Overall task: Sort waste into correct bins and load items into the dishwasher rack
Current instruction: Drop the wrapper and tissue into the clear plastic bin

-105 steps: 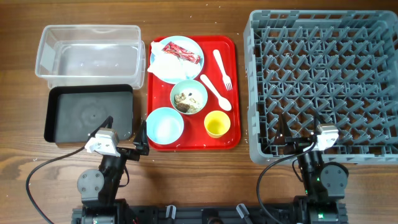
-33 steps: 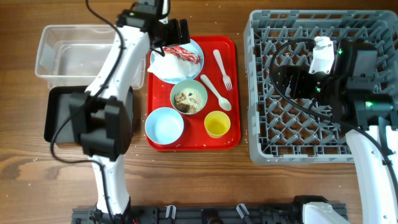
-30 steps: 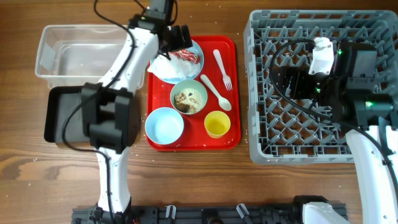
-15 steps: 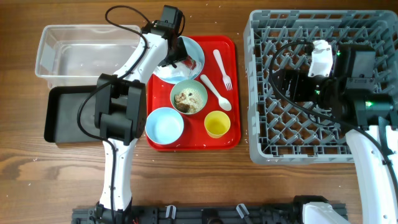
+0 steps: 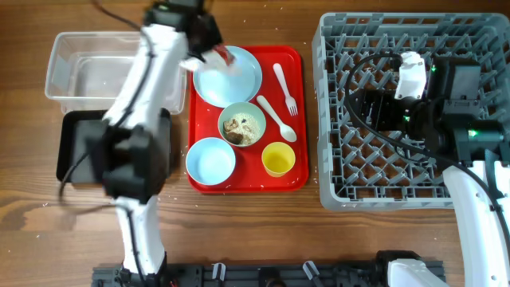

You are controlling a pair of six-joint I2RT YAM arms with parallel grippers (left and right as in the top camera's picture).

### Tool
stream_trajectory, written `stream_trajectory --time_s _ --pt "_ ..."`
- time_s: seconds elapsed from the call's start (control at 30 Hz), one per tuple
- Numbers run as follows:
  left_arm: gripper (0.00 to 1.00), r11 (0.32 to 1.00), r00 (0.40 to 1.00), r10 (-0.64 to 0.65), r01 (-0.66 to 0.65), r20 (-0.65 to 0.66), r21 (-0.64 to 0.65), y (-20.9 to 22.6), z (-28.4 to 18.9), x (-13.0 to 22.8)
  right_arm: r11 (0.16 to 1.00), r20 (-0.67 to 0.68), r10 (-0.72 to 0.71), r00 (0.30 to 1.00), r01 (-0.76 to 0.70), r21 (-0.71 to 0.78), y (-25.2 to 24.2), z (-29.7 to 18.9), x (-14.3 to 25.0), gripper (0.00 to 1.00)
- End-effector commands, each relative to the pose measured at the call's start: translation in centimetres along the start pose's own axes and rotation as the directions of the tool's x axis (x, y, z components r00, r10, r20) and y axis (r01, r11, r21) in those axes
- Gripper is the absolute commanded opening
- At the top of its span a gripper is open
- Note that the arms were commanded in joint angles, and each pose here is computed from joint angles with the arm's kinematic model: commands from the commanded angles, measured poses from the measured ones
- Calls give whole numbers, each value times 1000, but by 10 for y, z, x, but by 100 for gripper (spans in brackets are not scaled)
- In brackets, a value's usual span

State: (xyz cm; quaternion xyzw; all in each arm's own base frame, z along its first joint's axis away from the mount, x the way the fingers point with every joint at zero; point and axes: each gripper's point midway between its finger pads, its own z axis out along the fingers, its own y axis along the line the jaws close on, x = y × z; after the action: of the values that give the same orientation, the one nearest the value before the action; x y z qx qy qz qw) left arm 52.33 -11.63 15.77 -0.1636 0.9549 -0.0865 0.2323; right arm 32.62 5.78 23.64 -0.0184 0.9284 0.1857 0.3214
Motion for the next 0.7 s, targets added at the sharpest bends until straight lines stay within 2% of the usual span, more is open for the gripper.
stream_trajectory --time_s 0.0,0.17,0.33,0.37,0.4,0.43,0.47,0.5,0.53,0.67 --pt "4 997 989 -75 73 128 17 37 -74 -45 1000 10 9 1000 -9 -18 3 -2 -6 100" --pt "4 967 970 -226 235 91 -103 132 -53 -57 1000 22 5 1000 -4 -19 3 -2 -9 100" --pt "4 933 952 -307 303 10 -196 186 -1 -46 1000 27 3 1000 -2 -20 4 -2 -10 100" --pt "12 929 949 -314 305 -9 -209 191 13 -42 1000 26 4 1000 -3 -20 4 -2 -10 100" --pt "24 928 949 -315 304 -19 -216 193 20 -40 1000 25 4 1000 -3 -20 4 -2 -10 100" --pt "55 926 947 -318 303 -36 -225 195 29 -36 1000 24 4 1000 -4 -20 4 -2 -10 100" --pt "77 926 947 -318 298 -55 -231 196 32 -31 1000 24 4 1000 -4 -19 4 -2 -9 100" --pt "84 926 947 -317 297 -57 -232 196 30 -31 1000 23 4 1000 -4 -19 4 -2 -9 100" --pt "86 940 955 -289 272 -59 -205 191 24 -34 1000 24 4 1000 -4 -20 4 -2 -10 100" --pt "87 971 974 -225 223 -14 -81 163 -25 -51 1000 32 1 999 0 -20 4 -2 -11 100"
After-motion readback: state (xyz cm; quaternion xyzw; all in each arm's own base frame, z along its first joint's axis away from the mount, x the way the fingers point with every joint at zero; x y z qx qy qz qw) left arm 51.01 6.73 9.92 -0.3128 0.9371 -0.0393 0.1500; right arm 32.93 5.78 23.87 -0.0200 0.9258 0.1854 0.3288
